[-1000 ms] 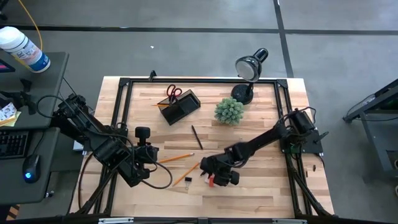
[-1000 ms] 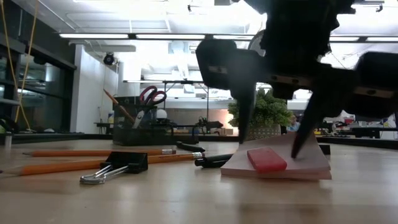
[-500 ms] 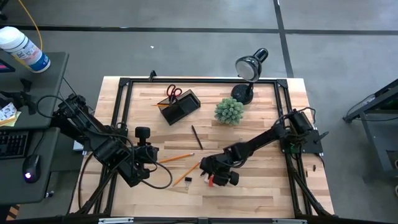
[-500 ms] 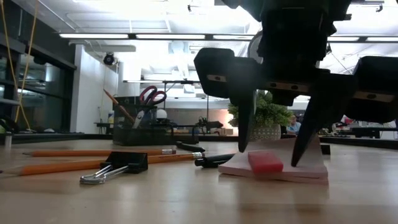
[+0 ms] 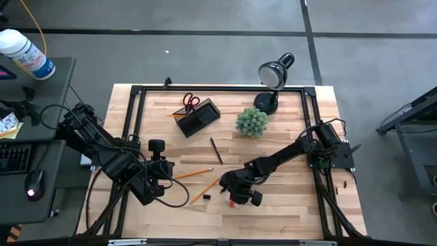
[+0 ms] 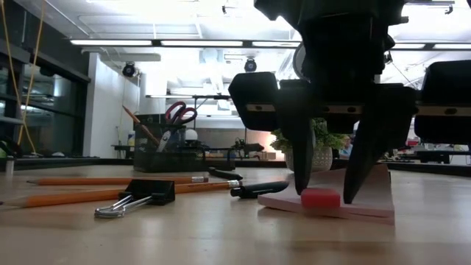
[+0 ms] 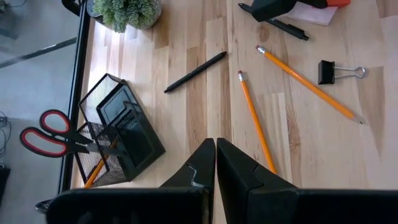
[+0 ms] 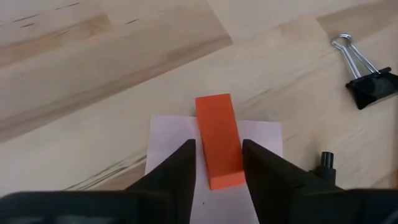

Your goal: Pick and place office supplies into organizer

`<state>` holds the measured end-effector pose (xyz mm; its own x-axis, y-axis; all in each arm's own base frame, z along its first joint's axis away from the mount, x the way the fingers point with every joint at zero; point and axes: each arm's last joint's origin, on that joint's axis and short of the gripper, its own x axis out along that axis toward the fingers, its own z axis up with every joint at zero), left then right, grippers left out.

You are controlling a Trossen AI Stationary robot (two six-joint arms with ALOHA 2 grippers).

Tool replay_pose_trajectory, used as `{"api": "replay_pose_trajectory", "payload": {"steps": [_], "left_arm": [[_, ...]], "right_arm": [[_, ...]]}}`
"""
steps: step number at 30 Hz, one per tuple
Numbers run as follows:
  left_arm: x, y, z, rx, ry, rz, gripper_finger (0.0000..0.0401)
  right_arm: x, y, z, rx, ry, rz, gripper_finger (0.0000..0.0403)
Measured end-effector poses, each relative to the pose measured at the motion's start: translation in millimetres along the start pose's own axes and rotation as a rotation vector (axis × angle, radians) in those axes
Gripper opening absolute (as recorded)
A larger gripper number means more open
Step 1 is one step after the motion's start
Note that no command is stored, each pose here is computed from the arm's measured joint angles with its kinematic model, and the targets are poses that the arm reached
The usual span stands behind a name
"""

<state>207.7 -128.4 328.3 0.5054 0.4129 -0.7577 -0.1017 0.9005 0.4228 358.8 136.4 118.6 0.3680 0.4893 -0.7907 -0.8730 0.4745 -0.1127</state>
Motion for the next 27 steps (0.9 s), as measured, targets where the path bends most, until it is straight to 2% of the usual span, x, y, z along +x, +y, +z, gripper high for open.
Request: {"api": "replay_pose_trajectory", "payload": {"steps": [12, 27], "left_arm": [[0.0, 0.0, 0.0, -0.001, 0.000, 0.000, 0.0005], [0.0, 0.0, 0.0, -0.002, 0.000, 0.000, 0.0005]], "right_arm": [[-1.3, -6.1, 8.6, 0.041, -0.016, -0.026, 0.0084], [-18.1, -23.3, 35.8, 0.039, 0.010, -0.044, 0.0081]]}}
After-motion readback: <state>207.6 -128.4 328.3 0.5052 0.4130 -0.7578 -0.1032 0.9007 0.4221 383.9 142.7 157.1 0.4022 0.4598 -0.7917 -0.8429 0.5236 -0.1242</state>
